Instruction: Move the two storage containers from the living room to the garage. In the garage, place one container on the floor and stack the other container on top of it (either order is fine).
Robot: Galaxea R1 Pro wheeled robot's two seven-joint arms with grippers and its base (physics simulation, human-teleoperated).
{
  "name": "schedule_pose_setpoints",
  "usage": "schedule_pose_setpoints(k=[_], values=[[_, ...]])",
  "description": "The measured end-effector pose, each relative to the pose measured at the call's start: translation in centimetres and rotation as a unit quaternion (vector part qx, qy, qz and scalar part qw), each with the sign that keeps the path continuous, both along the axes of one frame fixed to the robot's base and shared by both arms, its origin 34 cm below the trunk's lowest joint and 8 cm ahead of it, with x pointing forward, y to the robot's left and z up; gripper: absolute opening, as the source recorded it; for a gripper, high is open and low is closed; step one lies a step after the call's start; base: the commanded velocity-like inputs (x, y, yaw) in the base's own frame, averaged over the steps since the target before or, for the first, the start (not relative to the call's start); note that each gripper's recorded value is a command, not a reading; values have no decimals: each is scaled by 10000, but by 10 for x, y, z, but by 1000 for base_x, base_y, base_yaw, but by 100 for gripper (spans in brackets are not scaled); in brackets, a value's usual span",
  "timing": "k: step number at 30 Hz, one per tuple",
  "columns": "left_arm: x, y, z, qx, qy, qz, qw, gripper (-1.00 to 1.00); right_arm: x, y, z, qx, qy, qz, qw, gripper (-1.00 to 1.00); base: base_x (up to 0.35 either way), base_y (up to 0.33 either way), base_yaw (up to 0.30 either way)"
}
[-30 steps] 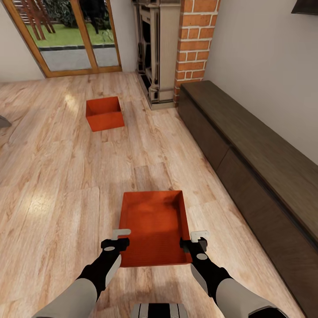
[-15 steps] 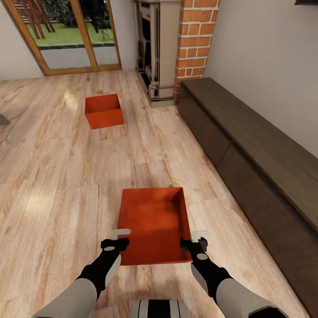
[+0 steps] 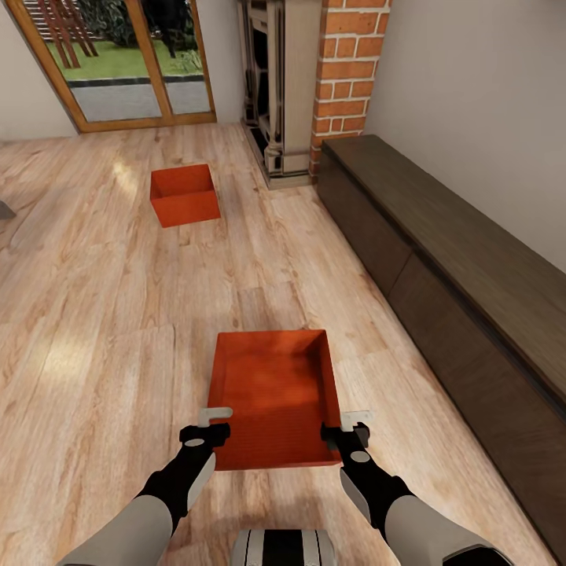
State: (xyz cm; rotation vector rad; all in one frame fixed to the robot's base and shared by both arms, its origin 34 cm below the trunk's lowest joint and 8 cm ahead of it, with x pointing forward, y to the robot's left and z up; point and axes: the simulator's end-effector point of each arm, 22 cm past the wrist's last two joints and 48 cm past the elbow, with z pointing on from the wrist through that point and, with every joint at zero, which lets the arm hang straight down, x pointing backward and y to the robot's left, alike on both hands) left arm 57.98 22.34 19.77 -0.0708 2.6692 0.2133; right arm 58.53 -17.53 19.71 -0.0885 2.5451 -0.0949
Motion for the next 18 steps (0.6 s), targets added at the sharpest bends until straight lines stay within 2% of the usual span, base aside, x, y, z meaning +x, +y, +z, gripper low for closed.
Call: schedule_pose_setpoints(k=[18], values=[[0,0,0,-1,6,3,10000,100,-2,1,-1,-29,45,9,10000,100,0,0,0]])
